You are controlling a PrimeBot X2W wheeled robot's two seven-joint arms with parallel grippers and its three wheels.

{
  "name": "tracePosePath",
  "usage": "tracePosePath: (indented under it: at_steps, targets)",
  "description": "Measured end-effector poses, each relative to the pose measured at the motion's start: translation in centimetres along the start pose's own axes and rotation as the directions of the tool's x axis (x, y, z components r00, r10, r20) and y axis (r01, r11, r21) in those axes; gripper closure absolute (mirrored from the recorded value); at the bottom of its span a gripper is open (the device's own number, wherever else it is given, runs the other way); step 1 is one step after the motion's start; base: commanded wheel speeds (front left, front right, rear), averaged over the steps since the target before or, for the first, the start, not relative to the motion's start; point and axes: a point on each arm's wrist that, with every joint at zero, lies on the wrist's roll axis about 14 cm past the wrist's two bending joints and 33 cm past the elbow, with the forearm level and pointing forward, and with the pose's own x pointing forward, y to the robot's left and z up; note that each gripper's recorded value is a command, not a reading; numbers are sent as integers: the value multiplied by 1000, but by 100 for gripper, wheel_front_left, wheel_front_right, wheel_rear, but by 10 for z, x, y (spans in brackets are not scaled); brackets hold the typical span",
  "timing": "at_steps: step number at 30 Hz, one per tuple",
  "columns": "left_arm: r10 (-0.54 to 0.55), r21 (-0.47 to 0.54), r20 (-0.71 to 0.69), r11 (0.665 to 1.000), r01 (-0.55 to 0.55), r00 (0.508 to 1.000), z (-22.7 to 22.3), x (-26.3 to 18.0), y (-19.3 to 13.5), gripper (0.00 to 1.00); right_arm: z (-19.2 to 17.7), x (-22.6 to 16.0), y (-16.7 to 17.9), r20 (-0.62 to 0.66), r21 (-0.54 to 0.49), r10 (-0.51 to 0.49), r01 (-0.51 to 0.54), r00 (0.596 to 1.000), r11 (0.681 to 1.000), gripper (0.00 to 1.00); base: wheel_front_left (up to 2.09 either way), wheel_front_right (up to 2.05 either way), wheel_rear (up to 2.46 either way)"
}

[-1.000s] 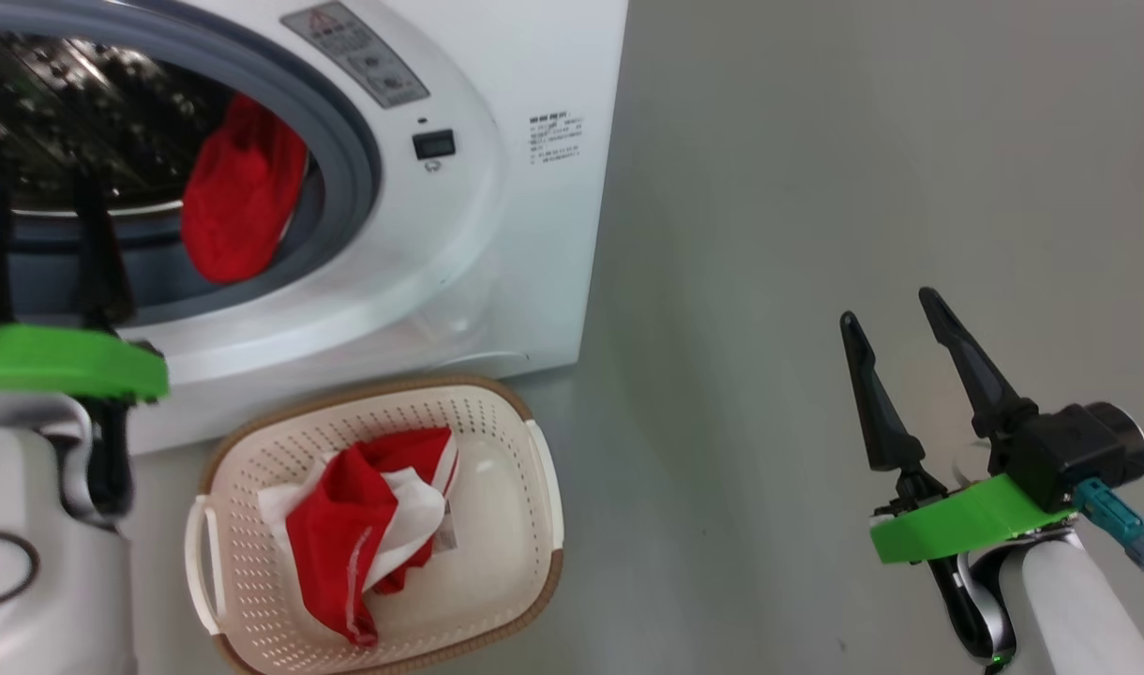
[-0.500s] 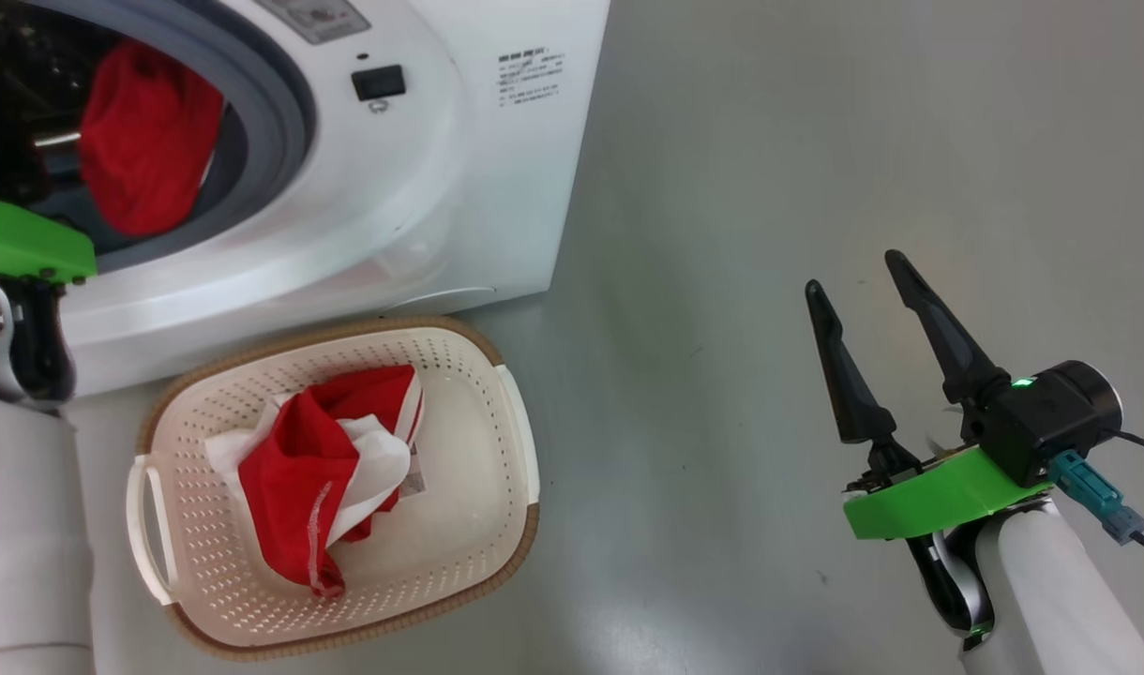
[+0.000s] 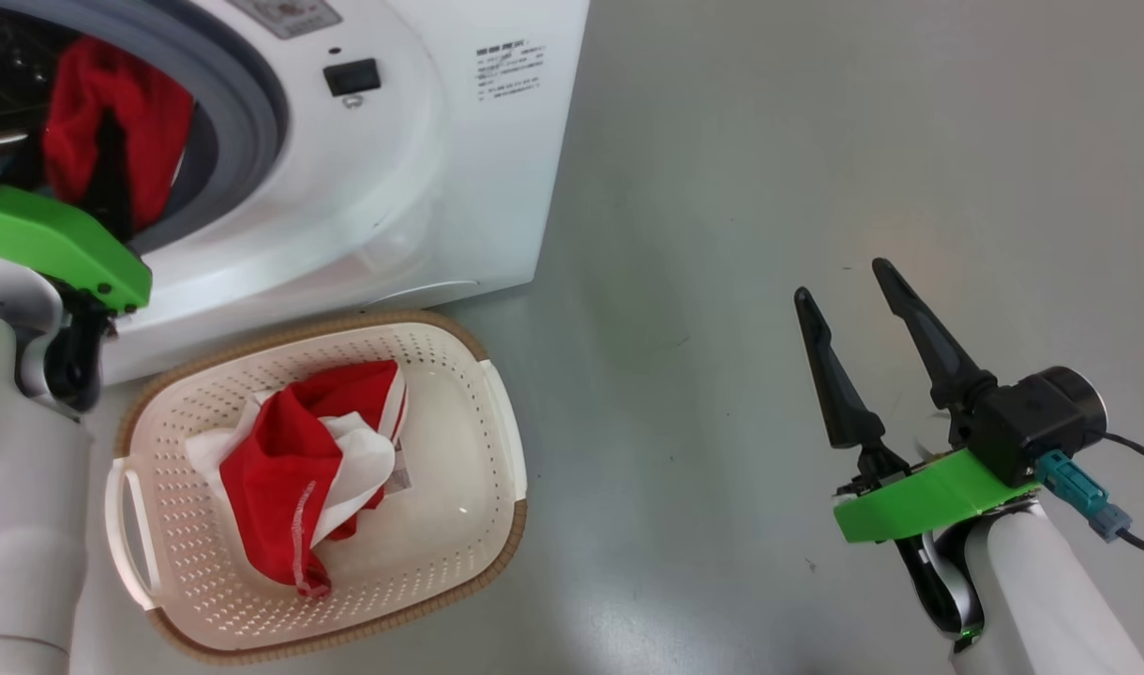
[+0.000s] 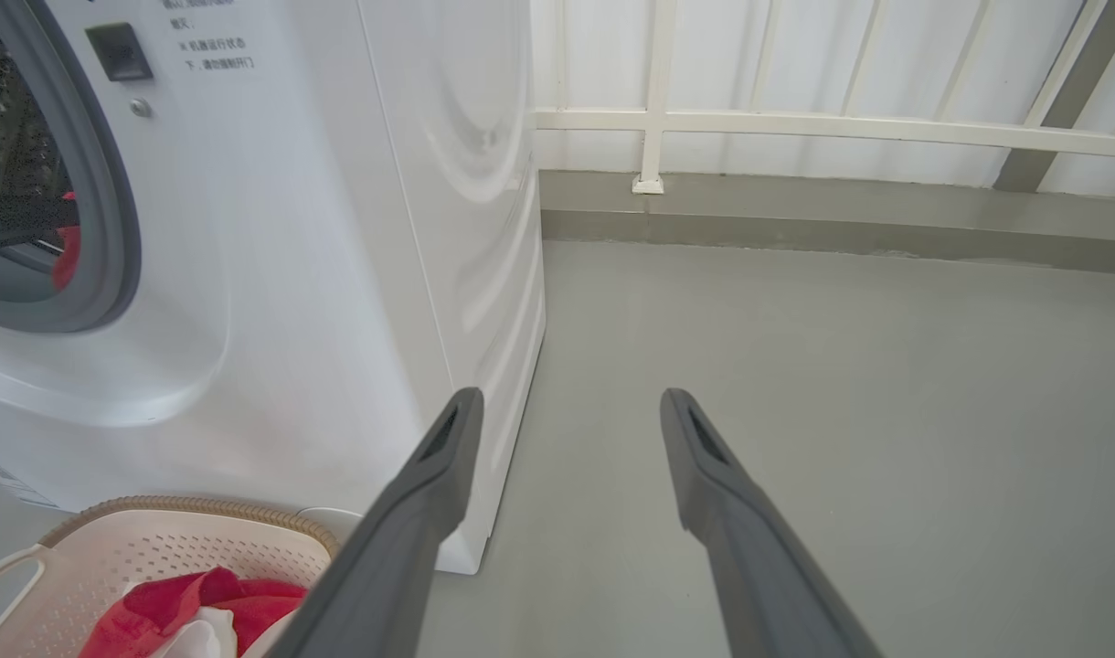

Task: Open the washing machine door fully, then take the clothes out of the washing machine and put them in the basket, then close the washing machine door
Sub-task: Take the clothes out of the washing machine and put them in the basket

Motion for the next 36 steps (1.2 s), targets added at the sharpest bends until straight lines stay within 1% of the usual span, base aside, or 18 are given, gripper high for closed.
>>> tracePosePath:
  at_steps: [6,7,9,12,15,18,22,31,36]
  targets:
    - [-12,32,-96,999,15,995,-15,4,-2,0,4,3,-1,13,-3,0,0,1000,1000,0,0,0,0]
    - [-13,37,-114,999,17,993,-18,4,-3,18,4,3,-1,12,-3,-1,1,1000,1000,0,0,0,0]
    - [-15,52,-139,998,22,990,-24,4,-3,100,4,3,-1,10,-2,-2,2,1000,1000,0,0,0,0]
    - [-11,74,-152,997,23,988,-26,4,0,100,3,2,0,8,3,-2,2,1000,1000,0,0,0,0]
    - [2,84,-131,996,9,991,-20,5,5,100,2,2,1,7,4,2,-2,1000,1000,0,0,0,0]
    - [17,88,-70,996,-11,997,-13,5,9,100,2,3,1,6,7,2,-2,1000,1000,0,0,0,0]
    - [49,111,54,992,-55,997,8,4,15,100,2,3,1,8,10,0,0,1000,1000,0,0,0,0]
    - [50,102,179,992,-69,983,36,-8,17,100,9,4,4,26,14,6,-6,1000,1000,0,0,0,0]
    - [47,95,275,993,-76,960,60,-26,17,100,15,5,9,42,17,18,-19,999,1000,0,0,0,0]
